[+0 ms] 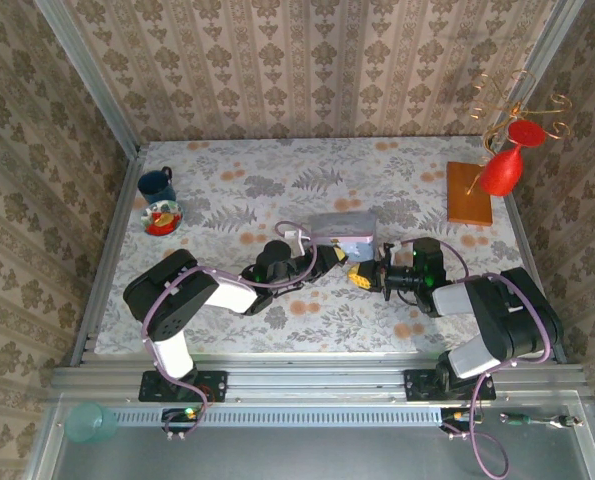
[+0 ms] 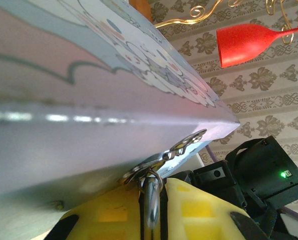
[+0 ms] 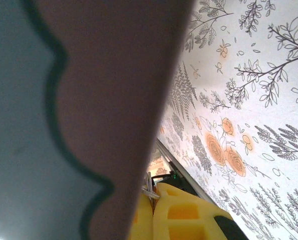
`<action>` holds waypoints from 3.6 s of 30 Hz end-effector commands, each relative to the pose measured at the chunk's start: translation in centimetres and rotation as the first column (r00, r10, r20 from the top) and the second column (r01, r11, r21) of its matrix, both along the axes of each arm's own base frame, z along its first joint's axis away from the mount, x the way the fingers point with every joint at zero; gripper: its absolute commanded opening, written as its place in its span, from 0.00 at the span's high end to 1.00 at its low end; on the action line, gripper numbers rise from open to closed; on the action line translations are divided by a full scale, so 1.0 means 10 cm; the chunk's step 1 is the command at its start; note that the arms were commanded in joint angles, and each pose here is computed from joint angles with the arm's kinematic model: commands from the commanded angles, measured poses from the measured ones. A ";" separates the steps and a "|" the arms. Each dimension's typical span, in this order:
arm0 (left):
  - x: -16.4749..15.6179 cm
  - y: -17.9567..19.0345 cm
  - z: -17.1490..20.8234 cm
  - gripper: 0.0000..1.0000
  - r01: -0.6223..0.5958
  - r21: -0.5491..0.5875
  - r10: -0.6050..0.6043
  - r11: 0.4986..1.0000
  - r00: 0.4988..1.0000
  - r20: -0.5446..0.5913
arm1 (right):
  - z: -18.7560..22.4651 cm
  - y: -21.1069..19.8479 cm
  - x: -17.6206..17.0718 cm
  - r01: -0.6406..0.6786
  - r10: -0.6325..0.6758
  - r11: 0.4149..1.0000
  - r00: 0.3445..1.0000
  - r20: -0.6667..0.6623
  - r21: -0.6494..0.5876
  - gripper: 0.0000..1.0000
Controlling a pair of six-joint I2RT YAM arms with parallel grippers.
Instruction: Unlock the padlock with the key
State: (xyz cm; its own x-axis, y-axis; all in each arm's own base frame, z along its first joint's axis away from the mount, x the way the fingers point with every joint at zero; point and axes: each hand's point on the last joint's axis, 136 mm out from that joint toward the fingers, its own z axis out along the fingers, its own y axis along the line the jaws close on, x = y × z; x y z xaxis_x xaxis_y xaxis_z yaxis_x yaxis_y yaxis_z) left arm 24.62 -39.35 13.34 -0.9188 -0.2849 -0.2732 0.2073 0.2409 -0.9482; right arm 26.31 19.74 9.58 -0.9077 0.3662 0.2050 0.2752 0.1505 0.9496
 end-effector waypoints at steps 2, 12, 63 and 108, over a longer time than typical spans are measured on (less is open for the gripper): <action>-0.46 -0.29 0.34 0.92 0.225 -0.066 -0.218 0.972 0.971 0.098 | 0.26 -0.03 0.23 0.057 -0.056 0.998 0.990 0.132 -0.004 1.00; -0.58 -0.21 0.02 0.92 0.251 0.041 -0.253 0.967 0.965 0.068 | 0.29 -0.05 0.19 0.060 -0.056 0.998 0.988 0.141 -0.025 1.00; -0.19 0.17 -0.24 0.93 0.083 0.135 -0.091 0.987 0.994 0.052 | 0.15 0.04 -0.14 0.053 -0.033 0.989 0.989 0.146 -0.139 1.00; -0.98 0.51 0.67 0.49 0.140 0.268 -0.266 0.953 0.807 0.528 | 1.00 0.40 -0.52 0.194 -0.043 0.952 0.851 0.524 -0.237 1.00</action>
